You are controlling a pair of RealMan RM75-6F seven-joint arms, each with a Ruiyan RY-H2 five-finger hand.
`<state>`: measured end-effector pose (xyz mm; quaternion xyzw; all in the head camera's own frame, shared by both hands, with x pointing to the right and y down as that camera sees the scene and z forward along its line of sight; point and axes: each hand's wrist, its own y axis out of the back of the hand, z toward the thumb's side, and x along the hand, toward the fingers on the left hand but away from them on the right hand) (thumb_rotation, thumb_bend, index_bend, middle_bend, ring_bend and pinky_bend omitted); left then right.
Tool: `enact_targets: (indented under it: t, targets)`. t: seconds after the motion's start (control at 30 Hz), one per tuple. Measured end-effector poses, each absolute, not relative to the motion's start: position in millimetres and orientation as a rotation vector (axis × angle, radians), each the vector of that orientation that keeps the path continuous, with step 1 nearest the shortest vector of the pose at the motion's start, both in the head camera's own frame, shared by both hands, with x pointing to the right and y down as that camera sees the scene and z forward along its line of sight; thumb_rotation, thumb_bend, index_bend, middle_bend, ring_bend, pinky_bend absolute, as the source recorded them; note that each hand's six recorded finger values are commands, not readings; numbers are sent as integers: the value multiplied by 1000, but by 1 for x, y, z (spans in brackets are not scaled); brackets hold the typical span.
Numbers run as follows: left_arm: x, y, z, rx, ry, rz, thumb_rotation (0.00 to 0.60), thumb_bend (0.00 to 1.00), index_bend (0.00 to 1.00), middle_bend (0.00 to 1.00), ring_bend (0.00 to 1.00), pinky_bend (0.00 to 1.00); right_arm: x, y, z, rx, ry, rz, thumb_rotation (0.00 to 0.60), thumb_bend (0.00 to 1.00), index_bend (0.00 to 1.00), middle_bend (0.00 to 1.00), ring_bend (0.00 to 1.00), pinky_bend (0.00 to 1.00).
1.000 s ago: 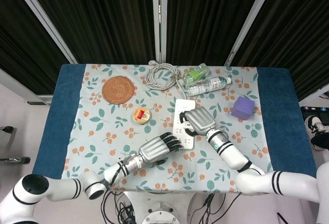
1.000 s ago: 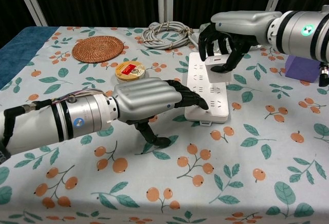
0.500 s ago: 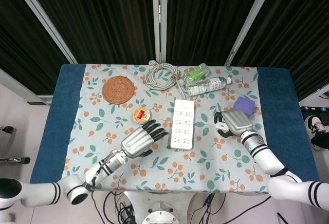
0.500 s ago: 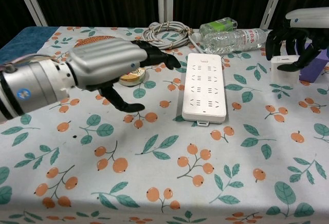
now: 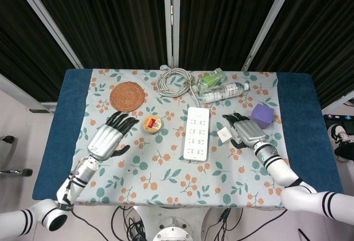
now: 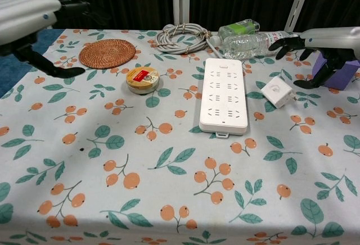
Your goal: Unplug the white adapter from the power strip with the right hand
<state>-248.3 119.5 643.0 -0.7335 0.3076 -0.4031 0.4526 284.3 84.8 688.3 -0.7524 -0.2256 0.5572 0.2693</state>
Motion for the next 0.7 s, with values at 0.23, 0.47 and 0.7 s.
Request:
enact_targets:
  t: [0.23, 0.47, 0.7]
  targets:
    - [-328, 119, 626, -1709, 949, -1156, 600, 242, 130, 165, 105, 99, 314, 87, 647, -1910, -771, 1408, 600, 327, 0, 122, 0, 121]
    - [-412, 142, 605, -1579, 1125, -1340, 600, 238, 131, 164, 105, 84, 387, 127, 592, -1718, -1026, 1360, 600, 327, 0, 117, 0, 112]
    - [-455, 184, 584, -1463, 1236, -1454, 600, 236, 130, 163, 105, 75, 441, 192, 558, -1614, -1178, 1373, 600, 327, 0, 116, 0, 105]
